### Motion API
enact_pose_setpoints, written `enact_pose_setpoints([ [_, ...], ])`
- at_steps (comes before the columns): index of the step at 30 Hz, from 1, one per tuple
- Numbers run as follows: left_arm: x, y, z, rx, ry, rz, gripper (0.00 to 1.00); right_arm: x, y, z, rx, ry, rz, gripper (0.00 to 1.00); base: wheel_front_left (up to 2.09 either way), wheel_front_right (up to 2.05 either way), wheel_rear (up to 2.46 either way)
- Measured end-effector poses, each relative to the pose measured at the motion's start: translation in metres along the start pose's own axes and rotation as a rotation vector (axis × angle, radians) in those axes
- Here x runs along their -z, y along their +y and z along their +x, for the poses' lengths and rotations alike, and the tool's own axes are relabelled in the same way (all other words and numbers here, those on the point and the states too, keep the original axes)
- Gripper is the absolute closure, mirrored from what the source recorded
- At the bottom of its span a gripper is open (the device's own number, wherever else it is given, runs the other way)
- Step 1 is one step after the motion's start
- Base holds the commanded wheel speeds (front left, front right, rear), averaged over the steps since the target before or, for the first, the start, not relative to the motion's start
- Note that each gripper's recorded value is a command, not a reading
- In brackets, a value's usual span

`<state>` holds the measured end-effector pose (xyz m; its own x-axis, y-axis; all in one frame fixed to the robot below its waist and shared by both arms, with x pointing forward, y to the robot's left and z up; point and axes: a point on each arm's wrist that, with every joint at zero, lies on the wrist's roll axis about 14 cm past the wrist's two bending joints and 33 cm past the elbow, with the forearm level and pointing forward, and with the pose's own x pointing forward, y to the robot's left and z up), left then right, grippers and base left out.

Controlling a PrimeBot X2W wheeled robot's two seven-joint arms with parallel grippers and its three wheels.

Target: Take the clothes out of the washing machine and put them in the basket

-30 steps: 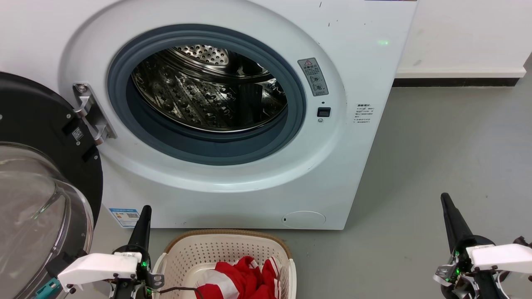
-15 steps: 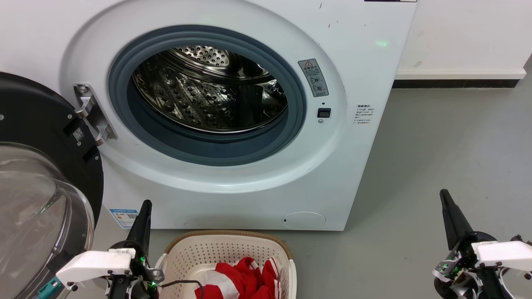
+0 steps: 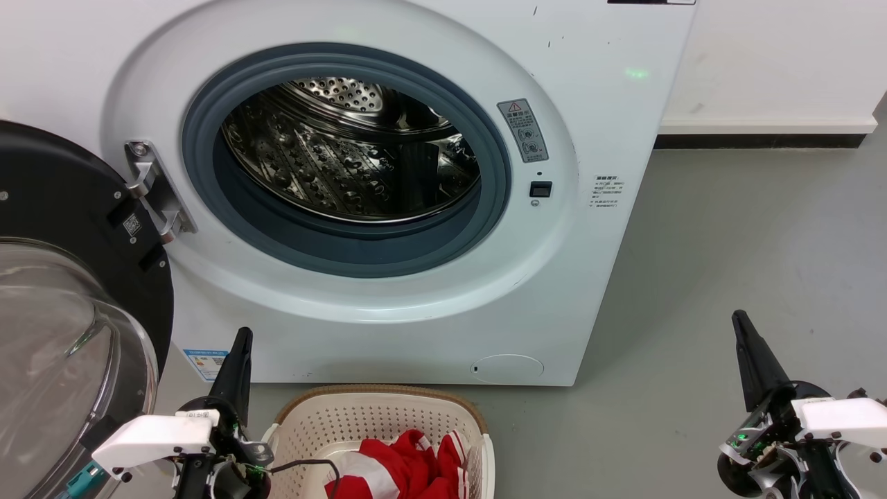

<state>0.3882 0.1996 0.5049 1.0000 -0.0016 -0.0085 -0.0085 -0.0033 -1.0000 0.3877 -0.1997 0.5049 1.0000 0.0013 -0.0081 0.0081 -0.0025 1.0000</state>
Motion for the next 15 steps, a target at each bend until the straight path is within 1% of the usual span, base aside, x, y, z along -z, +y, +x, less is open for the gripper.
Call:
enact_pose_setpoints([
  [15, 0.0, 0.0, 0.0, 0.0, 0.0, 0.0, 1.0, -0.0002, -0.0001, 0.0, 0.0, -0.001, 0.001, 1.0, 0.0, 0.0, 0.0],
])
